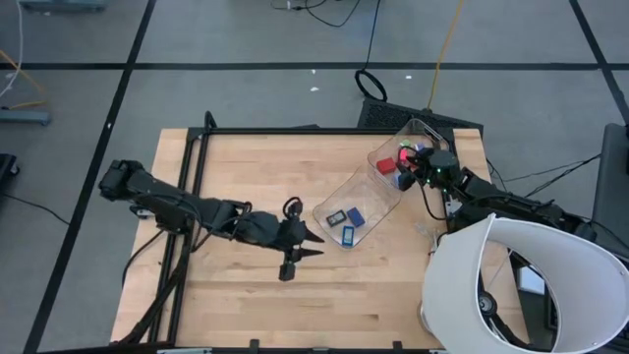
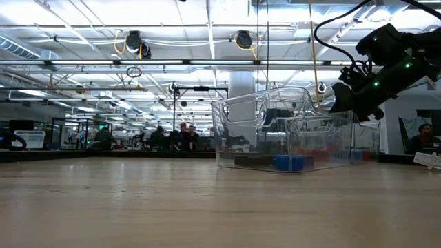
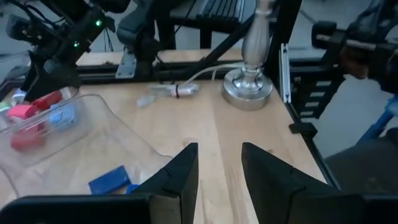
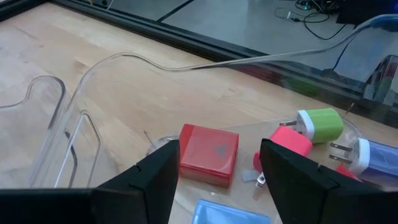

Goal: Pick & Place Office items
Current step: Return to Home Position

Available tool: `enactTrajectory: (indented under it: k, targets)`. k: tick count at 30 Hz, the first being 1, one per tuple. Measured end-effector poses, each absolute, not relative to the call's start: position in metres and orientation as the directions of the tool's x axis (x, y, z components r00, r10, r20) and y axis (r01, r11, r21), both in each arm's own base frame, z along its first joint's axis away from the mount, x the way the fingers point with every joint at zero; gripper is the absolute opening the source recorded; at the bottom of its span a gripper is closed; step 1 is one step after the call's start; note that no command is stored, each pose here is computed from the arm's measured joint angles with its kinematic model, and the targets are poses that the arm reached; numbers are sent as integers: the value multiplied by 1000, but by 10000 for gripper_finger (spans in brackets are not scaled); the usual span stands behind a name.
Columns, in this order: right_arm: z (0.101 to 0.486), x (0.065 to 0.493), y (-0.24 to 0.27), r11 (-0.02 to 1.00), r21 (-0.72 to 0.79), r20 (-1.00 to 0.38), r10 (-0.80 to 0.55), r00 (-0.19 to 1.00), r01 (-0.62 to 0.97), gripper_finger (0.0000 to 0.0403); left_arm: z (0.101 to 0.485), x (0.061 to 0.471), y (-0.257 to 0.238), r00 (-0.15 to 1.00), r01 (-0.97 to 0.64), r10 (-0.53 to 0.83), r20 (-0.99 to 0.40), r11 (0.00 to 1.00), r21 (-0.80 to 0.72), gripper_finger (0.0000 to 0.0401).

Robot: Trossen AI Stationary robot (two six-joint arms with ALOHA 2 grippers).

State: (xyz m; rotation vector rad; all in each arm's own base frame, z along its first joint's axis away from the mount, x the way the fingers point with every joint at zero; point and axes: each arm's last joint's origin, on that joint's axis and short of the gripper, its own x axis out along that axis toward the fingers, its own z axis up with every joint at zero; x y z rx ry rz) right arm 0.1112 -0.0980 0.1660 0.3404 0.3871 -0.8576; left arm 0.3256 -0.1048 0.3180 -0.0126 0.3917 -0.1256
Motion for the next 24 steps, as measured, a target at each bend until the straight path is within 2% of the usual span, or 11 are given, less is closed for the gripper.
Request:
enactTrajectory:
  k: [3,7,11,24]
  targets:
    - [166,111,-98,609,134,-460,-661,593,782,212,302,324,-105,936,123,-134,-326,991,-55,122]
    - [166,111,-98,606,138,-460,-661,593,783,212,269,312,-99,929,100,-128,-347,990,-99,122]
    - [166,111,-98,607,138,-459,-661,593,783,212,265,286,-86,961,85,-124,-245,983,-162,122]
    - [166,111,-98,605,138,-459,-662,592,784,212,252,181,-51,994,110,-104,42,978,-176,122]
